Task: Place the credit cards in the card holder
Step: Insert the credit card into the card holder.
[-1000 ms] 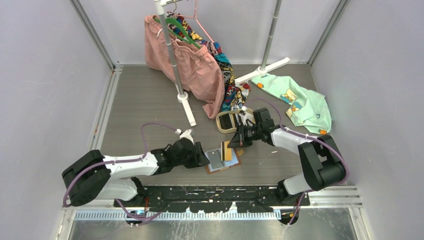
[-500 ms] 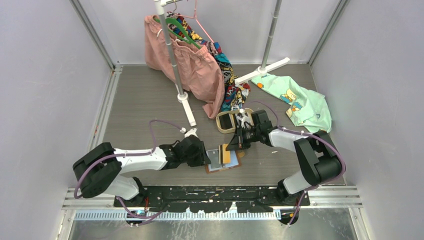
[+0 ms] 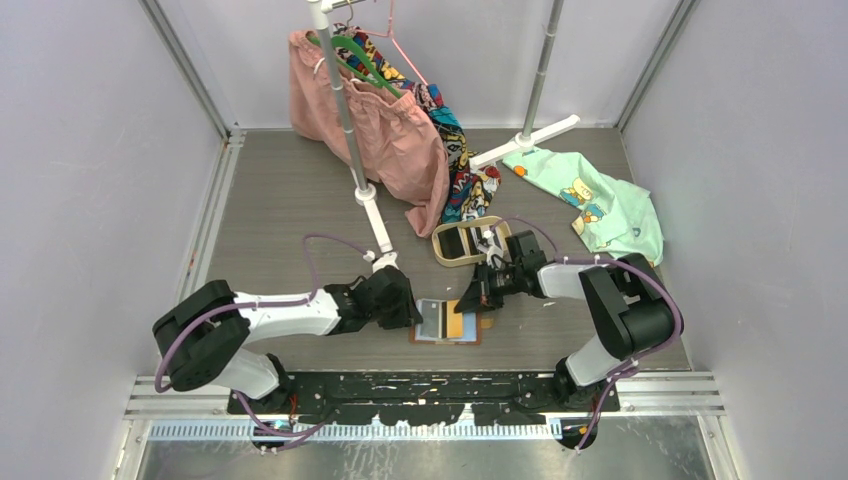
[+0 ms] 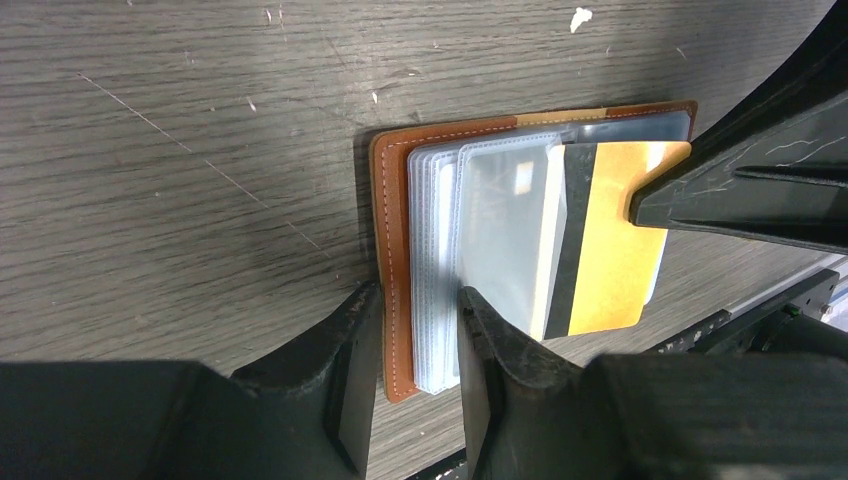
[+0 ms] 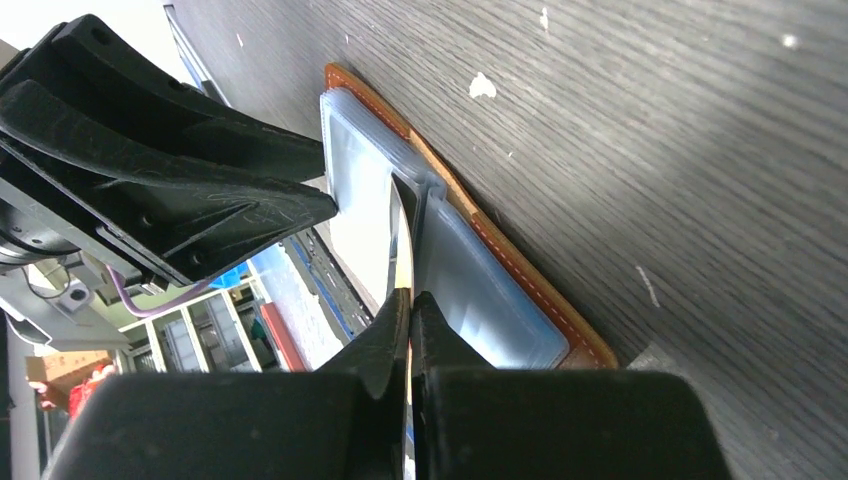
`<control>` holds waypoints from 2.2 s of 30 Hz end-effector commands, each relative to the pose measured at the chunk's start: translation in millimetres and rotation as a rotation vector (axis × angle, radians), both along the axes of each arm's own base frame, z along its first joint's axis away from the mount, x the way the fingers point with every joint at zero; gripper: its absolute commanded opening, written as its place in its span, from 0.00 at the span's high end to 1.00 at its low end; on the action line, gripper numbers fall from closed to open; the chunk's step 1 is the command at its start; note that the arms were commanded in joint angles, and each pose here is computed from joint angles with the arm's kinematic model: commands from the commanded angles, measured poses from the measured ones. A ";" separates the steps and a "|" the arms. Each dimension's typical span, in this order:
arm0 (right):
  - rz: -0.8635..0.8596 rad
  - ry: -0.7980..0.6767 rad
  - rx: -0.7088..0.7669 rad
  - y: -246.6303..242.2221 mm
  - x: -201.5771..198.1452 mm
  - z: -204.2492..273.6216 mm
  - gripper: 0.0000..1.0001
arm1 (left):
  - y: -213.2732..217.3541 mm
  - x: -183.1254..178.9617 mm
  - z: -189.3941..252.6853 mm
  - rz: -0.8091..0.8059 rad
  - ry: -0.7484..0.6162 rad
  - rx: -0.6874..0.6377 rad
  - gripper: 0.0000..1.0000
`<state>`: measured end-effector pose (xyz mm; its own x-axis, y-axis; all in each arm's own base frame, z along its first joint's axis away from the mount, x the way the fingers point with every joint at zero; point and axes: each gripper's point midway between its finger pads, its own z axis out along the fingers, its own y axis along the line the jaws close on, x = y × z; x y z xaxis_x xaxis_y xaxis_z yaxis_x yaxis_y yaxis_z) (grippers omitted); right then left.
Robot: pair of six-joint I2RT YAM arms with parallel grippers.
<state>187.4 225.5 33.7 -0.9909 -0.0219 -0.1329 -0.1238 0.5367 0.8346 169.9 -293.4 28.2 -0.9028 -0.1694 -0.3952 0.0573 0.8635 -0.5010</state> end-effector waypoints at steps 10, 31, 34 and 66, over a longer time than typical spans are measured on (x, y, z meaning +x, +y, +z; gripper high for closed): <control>-0.041 0.015 0.012 3.0 4.8 -8.1 0.99 | -3.4 -4.5 -11.0 -0.048 0.025 0.012 0.67; -0.042 0.046 0.015 12.2 7.0 -12.8 0.93 | -14.7 -3.9 -11.1 -0.060 0.032 -0.032 0.68; -0.016 0.029 0.001 10.8 7.2 -10.9 0.89 | -11.0 -1.8 -9.5 -0.049 0.017 -0.024 0.66; 0.160 -0.184 -0.261 -6.5 28.5 24.0 0.44 | -0.9 2.3 10.4 -0.059 -0.071 -0.032 0.65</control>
<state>208.5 218.9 41.3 -0.9679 -0.1622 -0.1919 -0.2503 0.6873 0.6819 170.5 -295.7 39.5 -0.8927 -0.1378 -0.4291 0.1250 0.8390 -0.5295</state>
